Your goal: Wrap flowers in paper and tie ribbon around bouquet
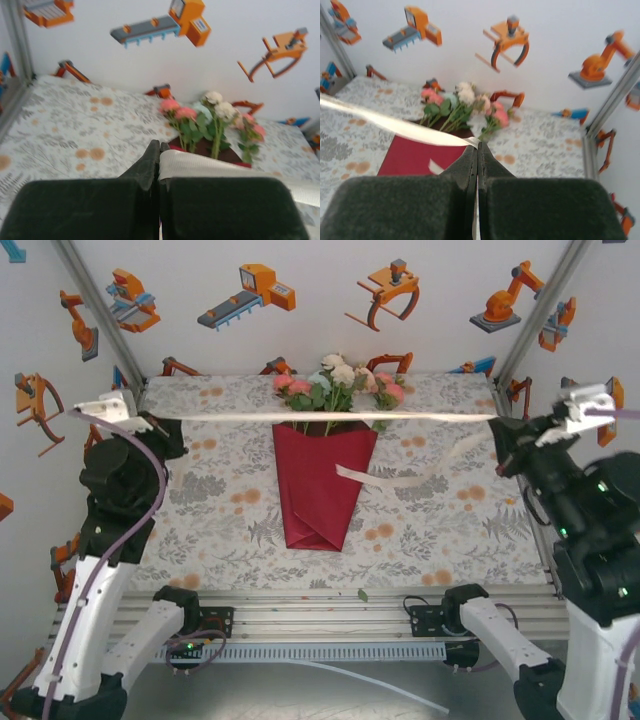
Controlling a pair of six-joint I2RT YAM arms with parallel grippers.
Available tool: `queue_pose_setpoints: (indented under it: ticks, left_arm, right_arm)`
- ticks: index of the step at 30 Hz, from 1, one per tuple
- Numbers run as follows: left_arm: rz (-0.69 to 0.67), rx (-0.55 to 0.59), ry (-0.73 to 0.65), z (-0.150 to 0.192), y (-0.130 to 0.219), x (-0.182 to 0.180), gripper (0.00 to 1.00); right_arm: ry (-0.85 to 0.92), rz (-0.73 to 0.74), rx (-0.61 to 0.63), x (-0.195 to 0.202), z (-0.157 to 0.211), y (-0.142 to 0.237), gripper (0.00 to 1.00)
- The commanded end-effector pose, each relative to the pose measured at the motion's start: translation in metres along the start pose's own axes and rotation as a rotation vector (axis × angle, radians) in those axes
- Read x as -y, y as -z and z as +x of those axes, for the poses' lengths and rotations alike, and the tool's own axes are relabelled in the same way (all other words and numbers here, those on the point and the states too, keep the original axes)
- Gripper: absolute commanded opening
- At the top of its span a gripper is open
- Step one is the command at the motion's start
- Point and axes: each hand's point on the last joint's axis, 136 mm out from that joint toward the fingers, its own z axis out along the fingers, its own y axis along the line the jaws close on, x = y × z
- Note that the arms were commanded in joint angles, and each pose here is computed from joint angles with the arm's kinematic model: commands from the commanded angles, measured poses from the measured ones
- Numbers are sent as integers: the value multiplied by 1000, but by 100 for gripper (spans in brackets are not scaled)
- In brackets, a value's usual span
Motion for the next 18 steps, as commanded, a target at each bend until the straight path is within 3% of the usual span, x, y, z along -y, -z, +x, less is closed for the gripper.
queue_pose_setpoints:
  ticks: [1,3,6,9,12,16,18]
  left_arm:
    - [-83,-198,51,61,2,-21,0]
    - [-132,-239,43,78,3,-32,0]
    - [-268,-284,29,105,0,-59,0]
    - [-492,-305,45,126,-2,-104,0]
    - [-633,-357,176,154,-7,-144,0]
    - [-753,-396,458,196,-3,-185,0]
    - [-821,-376,535,210,2,-202,0]
  right_arm:
    - [85,21,-11,3,-2,9,0]
    - [76,-48,-63,-7,11,-3,0]
    - [-40,-232,-204,-37,61,-37,0]
    - [-306,-557,-357,-93,139,-66,0]
    - [-535,-781,-507,-140,222,-73,0]
    - [-612,-918,-746,-198,310,-55,1]
    - [-634,-915,-887,-212,345,-49,16]
